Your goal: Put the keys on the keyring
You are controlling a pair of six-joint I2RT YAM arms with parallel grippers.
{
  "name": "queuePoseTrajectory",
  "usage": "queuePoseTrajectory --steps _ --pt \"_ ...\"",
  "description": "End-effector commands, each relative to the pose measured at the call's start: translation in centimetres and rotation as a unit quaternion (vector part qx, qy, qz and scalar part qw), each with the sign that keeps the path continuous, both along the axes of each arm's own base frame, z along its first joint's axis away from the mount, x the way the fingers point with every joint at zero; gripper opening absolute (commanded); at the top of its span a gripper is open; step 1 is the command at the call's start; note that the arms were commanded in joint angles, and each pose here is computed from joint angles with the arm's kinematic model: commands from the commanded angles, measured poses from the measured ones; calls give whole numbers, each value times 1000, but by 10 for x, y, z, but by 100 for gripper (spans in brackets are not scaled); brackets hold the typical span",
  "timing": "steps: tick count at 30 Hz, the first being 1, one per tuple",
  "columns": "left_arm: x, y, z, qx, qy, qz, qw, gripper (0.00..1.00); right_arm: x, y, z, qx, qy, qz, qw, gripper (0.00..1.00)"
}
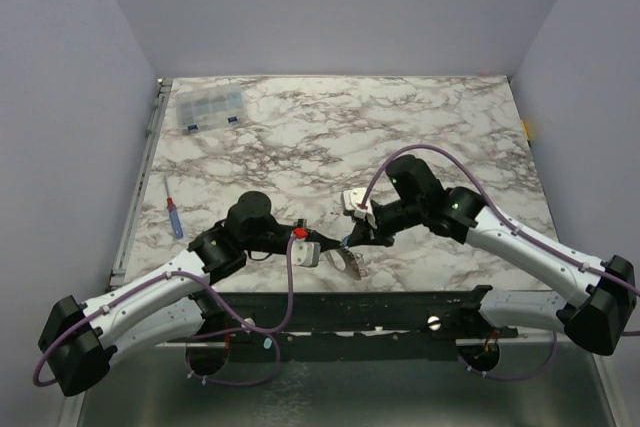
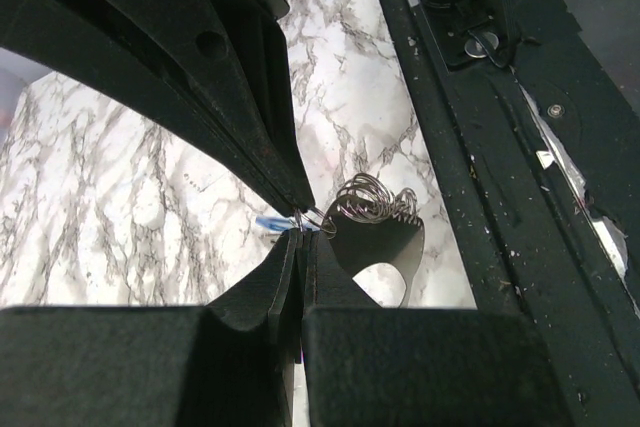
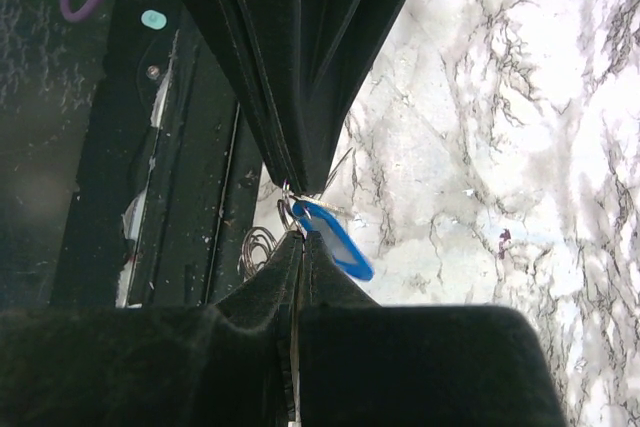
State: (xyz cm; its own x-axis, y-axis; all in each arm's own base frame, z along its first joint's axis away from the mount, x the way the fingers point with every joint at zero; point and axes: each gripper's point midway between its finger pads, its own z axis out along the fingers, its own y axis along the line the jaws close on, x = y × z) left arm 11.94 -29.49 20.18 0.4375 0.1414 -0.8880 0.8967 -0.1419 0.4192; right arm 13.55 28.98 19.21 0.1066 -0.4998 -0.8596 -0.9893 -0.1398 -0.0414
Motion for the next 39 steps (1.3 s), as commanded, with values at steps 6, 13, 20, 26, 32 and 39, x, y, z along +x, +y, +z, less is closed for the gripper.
queuePoseTrajectory --steps 6,13,20,26,32,39 --pt "-10 -3 8 -6 -6 -30 1000 0 8 12 13 20 -7 5 1000 1" --pt "-6 -2 3 0 -4 -17 1000 0 10 7 18 22 -22 -6 999 1" --pt "-4 -1 0 4 -6 -8 1000 0 8 3 26 25 -31 -11 999 1" --pt "-4 -2 1 4 -6 -10 1000 0 8 3 25 23 -28 -10 999 1" --pt "-4 -1 2 3 -8 -8 1000 0 9 4 26 24 -29 -11 999 1" --pt "-3 0 4 1 -12 -1 1000 0 10 3 24 22 -28 -15 999 1"
